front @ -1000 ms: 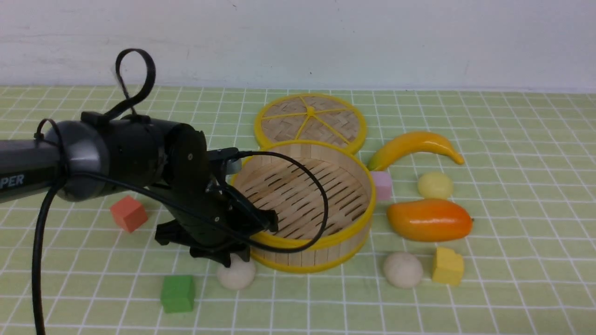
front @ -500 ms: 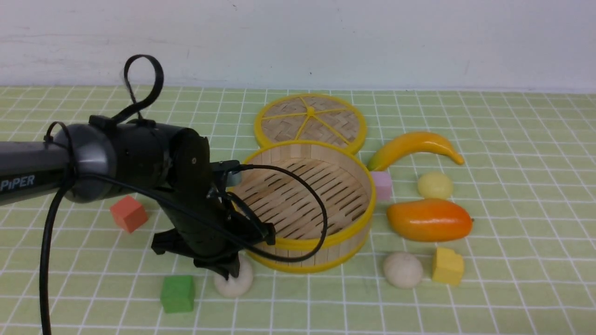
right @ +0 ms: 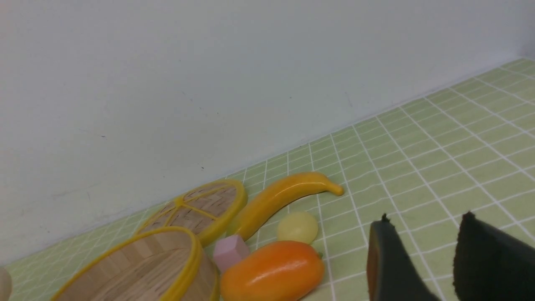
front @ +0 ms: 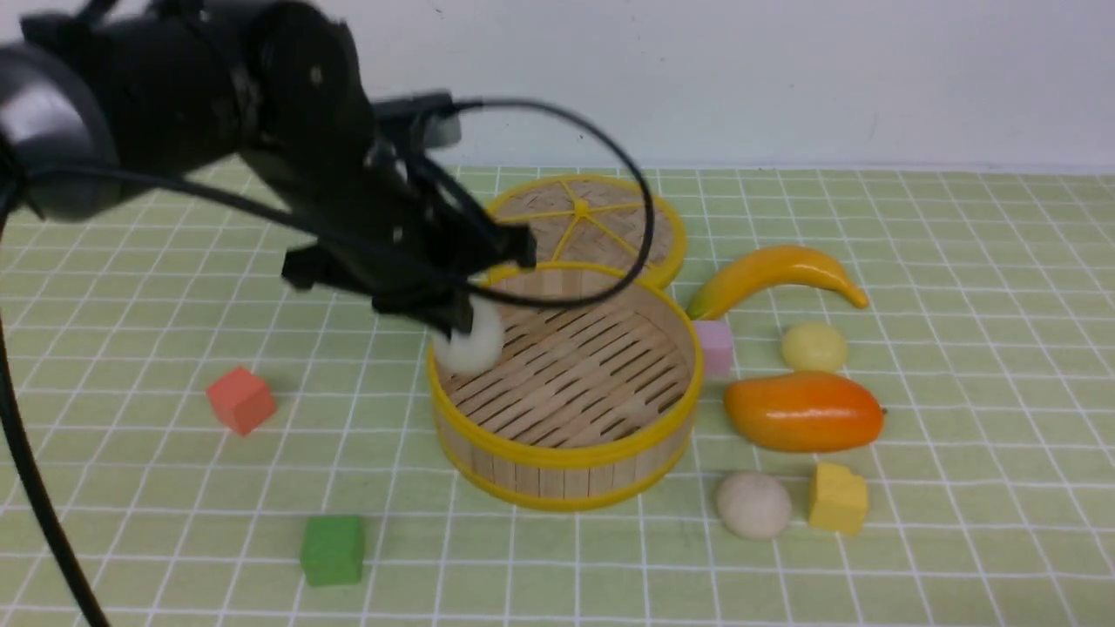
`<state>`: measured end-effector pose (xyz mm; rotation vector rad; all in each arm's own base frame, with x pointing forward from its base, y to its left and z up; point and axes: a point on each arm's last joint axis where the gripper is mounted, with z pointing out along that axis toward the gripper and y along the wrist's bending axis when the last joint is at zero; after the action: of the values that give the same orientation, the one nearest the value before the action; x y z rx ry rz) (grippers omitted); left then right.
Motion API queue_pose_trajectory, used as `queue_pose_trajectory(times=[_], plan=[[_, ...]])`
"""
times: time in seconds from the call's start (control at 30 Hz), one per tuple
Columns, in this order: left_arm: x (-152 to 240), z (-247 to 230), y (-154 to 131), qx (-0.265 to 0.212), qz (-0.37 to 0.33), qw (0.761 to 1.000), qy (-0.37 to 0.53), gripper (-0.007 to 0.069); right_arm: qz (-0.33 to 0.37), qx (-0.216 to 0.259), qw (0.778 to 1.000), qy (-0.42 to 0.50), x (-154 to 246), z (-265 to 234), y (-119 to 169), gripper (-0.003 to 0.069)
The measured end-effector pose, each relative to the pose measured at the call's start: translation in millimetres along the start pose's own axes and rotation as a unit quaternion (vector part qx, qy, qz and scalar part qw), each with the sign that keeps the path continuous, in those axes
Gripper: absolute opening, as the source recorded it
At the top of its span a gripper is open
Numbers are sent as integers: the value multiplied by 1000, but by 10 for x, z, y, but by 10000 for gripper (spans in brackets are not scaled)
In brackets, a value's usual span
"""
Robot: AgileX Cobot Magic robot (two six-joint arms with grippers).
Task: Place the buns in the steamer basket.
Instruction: Use the left arm to put the steamed stuffed bun into the steamer, then use the right arm to grab a steamed stuffed bun
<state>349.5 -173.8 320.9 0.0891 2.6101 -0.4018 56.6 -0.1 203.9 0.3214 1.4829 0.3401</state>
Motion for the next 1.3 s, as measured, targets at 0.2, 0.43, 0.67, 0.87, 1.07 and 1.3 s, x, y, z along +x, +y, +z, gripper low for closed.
queue_pose_trajectory(times=[0.2,0.43,0.67,0.87,1.07,1.3], plan=[[-47,502,34,-18,4,1000,23,-13,-1,0,1000,0,0,0,0,239],[92,1079,147,-48,6,995,83,8,-27,0,1000,0,-1,0,0,239],[89,1055,151,-52,10,995,83,131,15,-2,1000,-8,-94,-10,38,239],[70,792,136,-59,17,994,85,309,21,-1,999,-35,-556,-89,223,239],[15,74,108,-71,36,996,50,379,13,38,999,4,-1236,3,494,239],[152,-1069,98,-56,39,998,-16,277,-26,85,981,173,-1622,575,715,239]])
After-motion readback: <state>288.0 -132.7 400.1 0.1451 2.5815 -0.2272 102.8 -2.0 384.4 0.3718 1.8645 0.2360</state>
